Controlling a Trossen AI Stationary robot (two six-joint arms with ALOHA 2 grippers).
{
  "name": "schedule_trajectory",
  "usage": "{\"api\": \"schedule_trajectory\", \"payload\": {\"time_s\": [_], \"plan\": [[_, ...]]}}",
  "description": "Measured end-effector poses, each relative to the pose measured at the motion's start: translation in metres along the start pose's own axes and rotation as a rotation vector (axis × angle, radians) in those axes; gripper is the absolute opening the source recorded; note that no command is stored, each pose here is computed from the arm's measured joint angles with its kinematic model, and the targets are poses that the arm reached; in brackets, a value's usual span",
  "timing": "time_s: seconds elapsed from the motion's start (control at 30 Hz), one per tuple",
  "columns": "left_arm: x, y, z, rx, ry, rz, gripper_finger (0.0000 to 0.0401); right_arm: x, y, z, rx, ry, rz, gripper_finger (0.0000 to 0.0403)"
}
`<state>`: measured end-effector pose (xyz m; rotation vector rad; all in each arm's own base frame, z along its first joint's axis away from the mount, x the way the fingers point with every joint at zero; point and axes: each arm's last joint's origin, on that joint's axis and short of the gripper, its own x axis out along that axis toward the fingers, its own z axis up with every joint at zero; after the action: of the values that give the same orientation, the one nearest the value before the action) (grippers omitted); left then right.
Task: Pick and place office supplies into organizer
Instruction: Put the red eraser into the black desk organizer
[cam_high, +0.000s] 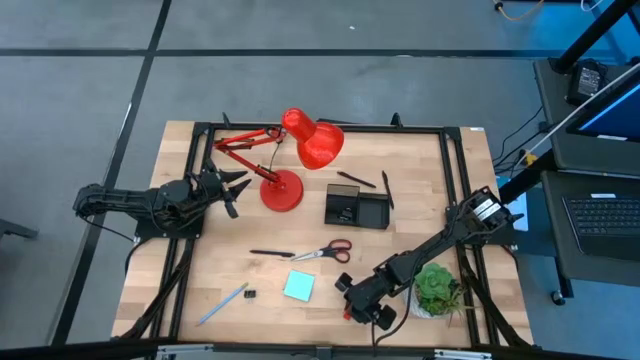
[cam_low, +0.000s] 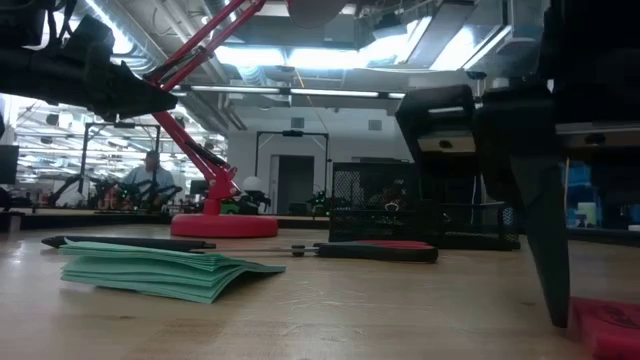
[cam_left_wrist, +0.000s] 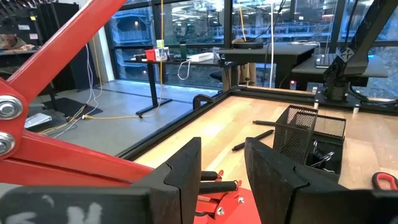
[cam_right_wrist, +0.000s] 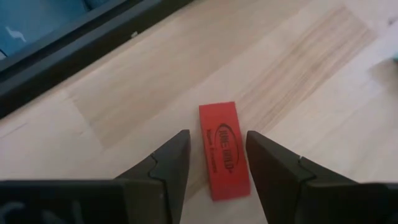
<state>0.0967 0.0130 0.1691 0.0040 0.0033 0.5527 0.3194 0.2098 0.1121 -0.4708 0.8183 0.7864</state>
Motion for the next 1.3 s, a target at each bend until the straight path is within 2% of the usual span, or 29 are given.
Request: {"api": "schedule_trajectory", "payload": {"time_s": [0.17, 0.57, 0.87, 1.1, 1.3], "plan": [[0.0, 0.0, 0.0, -0.001, 0.0, 0.0, 0.0118, 0.0, 0.0, 0.0, 0.033, 0.003, -0.002, 0.0151], [0.0, 0.0, 0.0, -0.001, 0.0, 0.0, 0.0118, 0.0, 0.0, -0.001, 0.029, 0.005, -0.002, 0.0071], [0.0, 0.0, 0.0, -0.001, 0.0, 0.0, 0.0118, -0.001, 0.0, 0.0, 0.029, 0.004, -0.006, 0.0074], [0.0, 0.0, 0.0, -0.001, 0.0, 0.0, 0.0118, -0.014, -0.003, 0.0, 0.024, 0.034, -0.024, 0.0075], [0.0, 0.0, 0.0, -0.001, 0.0, 0.0, 0.0118, -0.041, -0.015, 0.008, 0.058, 0.031, -0.16, 0.0075]]}}
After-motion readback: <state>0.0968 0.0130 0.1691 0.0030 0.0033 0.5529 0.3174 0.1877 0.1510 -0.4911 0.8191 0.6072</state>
